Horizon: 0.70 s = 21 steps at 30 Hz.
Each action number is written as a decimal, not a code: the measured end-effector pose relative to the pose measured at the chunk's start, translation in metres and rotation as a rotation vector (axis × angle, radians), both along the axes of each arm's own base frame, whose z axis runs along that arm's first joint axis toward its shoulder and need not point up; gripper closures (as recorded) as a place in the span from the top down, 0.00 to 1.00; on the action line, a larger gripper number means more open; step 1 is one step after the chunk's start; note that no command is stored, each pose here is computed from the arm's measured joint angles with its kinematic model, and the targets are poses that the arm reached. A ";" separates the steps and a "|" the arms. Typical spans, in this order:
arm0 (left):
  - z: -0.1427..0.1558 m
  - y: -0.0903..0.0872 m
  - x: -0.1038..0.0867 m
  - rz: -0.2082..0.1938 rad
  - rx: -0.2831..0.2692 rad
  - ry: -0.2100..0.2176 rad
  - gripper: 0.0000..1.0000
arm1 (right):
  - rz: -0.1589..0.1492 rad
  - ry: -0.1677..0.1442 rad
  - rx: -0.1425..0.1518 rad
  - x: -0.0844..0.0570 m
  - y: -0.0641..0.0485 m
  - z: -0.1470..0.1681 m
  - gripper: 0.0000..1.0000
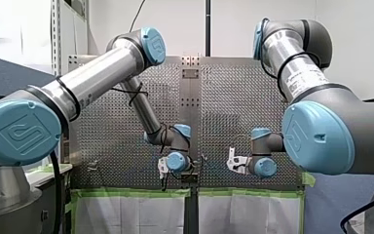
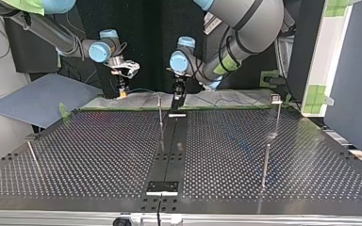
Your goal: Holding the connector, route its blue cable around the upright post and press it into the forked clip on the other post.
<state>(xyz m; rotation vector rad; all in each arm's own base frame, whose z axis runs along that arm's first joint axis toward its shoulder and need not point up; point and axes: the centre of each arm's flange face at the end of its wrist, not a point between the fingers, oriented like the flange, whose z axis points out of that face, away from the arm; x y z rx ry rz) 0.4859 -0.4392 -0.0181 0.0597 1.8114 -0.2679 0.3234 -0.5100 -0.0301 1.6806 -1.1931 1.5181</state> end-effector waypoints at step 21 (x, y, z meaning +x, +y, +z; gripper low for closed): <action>-0.001 -0.002 -0.004 -0.011 0.025 -0.001 0.04 | -0.001 0.005 -0.004 -0.002 -0.003 0.001 0.00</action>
